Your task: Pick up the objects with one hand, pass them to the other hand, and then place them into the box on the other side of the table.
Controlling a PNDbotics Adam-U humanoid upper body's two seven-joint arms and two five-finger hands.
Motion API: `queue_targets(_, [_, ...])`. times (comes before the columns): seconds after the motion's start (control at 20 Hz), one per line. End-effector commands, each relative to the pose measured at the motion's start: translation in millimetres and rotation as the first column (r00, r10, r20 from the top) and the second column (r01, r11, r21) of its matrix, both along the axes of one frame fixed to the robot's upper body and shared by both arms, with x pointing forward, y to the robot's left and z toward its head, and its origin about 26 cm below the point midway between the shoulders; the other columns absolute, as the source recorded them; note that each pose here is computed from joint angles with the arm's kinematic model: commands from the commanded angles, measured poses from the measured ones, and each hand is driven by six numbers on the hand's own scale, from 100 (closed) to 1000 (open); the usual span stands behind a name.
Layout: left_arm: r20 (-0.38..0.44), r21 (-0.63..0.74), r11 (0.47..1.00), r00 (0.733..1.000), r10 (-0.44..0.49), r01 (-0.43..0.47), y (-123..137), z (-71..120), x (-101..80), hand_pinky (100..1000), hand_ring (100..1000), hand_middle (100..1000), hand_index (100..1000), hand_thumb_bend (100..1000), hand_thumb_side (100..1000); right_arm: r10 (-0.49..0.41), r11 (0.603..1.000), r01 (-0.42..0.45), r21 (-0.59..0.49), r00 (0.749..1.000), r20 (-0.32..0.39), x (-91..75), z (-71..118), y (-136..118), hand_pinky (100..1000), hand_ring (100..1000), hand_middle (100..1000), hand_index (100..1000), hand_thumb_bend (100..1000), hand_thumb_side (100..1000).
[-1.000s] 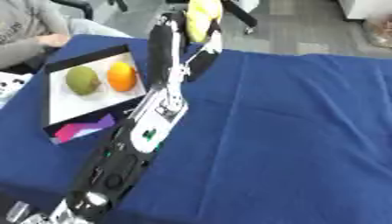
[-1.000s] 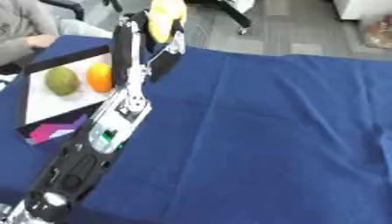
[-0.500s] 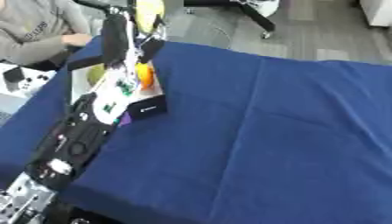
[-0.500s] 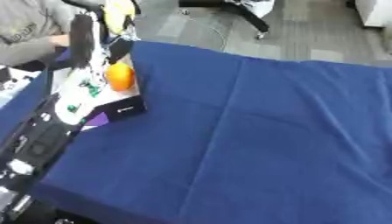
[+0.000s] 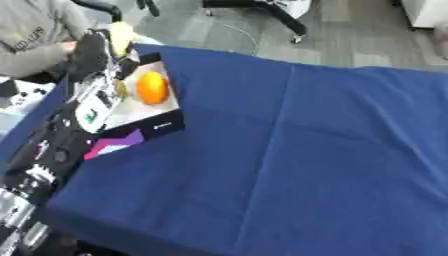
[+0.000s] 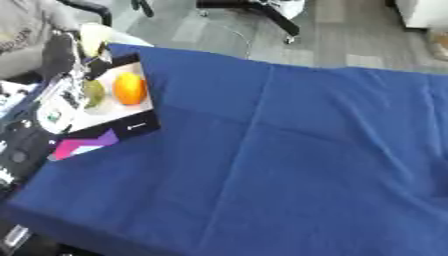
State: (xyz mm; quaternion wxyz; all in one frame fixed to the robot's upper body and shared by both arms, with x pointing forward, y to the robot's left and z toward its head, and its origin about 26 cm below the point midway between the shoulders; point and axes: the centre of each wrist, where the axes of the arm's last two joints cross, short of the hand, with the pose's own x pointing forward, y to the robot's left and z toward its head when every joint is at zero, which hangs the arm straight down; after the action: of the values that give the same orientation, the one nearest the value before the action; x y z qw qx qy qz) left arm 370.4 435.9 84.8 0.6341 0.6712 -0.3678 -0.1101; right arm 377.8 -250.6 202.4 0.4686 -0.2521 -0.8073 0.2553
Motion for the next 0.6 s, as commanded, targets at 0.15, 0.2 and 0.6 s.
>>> queue_targets(0.15, [-0.143, -0.071, 0.997, 0.989, -0.023, 0.013, 22.4, 18.2, -1.5, 748, 668, 693, 836, 454, 386, 0.0, 1.0, 0.001, -0.025, 1.0, 0.029, 0.4, 10.9, -2.9, 565, 478, 300, 573, 100, 487])
queue_targets(0.2, [-0.155, -0.079, 0.996, 0.987, -0.045, 0.033, 22.5, 21.9, -1.8, 770, 702, 723, 860, 534, 456, 0.0, 1.0, 0.001, -0.027, 1.0, 0.028, 0.4, 10.8, -3.0, 565, 478, 300, 573, 100, 486])
queue_targets(0.6, [-0.158, -0.063, 0.978, 0.966, -0.205, 0.197, 13.8, 73.0, -5.1, 864, 806, 818, 937, 802, 601, -0.01, 0.999, 0.011, -0.034, 1.0, 0.011, 0.6, 5.9, -6.2, 564, 478, 299, 573, 100, 485])
